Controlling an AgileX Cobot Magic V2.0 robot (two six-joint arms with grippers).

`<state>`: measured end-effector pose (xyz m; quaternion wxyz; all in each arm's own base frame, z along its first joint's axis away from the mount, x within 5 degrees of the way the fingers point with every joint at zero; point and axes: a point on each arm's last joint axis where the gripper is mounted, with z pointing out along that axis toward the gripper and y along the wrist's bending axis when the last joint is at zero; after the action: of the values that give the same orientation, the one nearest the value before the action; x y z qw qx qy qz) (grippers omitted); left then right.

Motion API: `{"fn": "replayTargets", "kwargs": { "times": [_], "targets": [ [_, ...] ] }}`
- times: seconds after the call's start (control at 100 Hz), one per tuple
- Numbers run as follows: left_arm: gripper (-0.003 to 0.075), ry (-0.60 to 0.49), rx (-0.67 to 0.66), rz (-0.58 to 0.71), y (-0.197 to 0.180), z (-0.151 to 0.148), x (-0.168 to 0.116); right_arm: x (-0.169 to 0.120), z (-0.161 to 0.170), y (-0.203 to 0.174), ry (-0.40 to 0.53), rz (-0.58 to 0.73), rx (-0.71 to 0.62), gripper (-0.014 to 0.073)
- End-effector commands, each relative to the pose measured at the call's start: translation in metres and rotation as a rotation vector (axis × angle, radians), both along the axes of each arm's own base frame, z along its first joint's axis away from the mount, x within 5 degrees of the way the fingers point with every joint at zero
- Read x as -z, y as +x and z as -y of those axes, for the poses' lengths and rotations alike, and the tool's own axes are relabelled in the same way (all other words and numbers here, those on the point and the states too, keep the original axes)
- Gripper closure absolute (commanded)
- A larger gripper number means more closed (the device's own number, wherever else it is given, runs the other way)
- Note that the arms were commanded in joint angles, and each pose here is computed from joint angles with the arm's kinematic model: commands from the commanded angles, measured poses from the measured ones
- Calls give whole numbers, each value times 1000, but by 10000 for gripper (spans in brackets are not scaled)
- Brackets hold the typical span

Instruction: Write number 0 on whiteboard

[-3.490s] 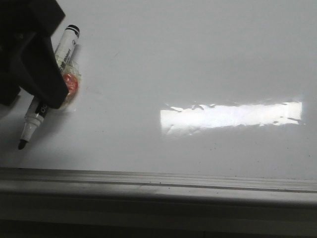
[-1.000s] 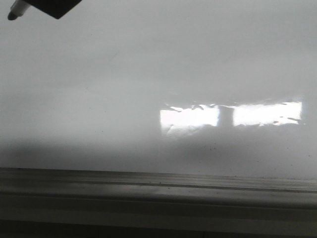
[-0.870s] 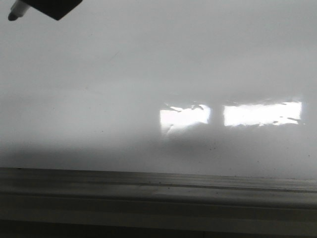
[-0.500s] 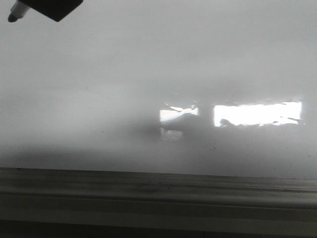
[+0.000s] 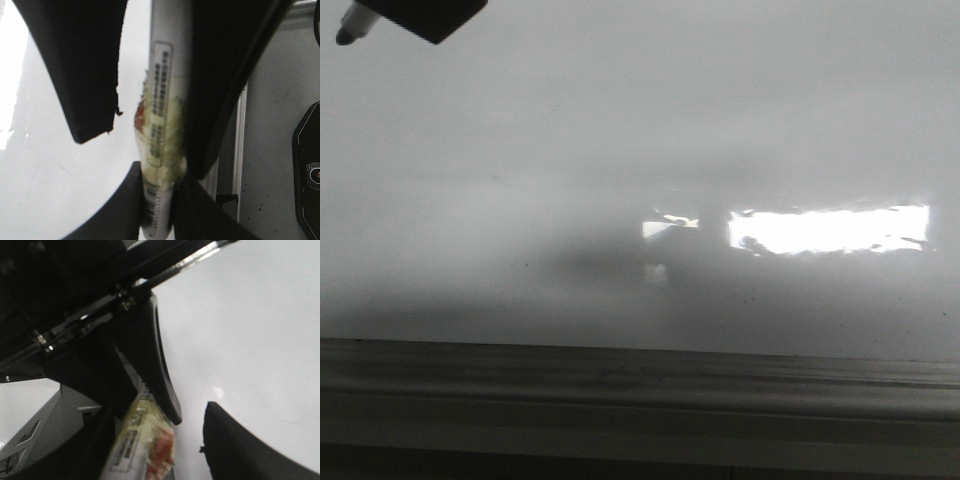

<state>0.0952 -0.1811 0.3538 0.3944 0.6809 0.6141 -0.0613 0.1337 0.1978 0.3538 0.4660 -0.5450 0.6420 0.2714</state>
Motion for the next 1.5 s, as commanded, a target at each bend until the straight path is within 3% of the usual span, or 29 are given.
{"fn": "replayTargets", "kwargs": {
  "times": [0.0,0.15,0.46,1.01,1.15,1.24,1.41,1.49],
  "targets": [
    [739,-94,19,36,-3,1,-17,-17,-1,1,69,23,17,257],
    [739,-94,19,36,-3,1,-17,-12,-3,-1,38,-8,-16,276],
    [739,-94,19,36,-3,1,-17,-11,-4,-1,38,-18,-22,567],
    [739,-94,19,36,-3,1,-17,-14,-5,-1,77,-50,-9,578],
    [736,-94,19,36,-3,1,-17,-14,-5,-1,76,-51,-11,636],
    [684,-94,19,36,-3,1,-17,-13,-5,-2,75,-52,-11,652],
    [451,-127,21,20,-5,0,-24,-13,-4,-1,79,-48,-5,652],
    [376,-155,22,13,-8,-3,-28,-14,-4,1,87,-39,10,652]
  ]
}}
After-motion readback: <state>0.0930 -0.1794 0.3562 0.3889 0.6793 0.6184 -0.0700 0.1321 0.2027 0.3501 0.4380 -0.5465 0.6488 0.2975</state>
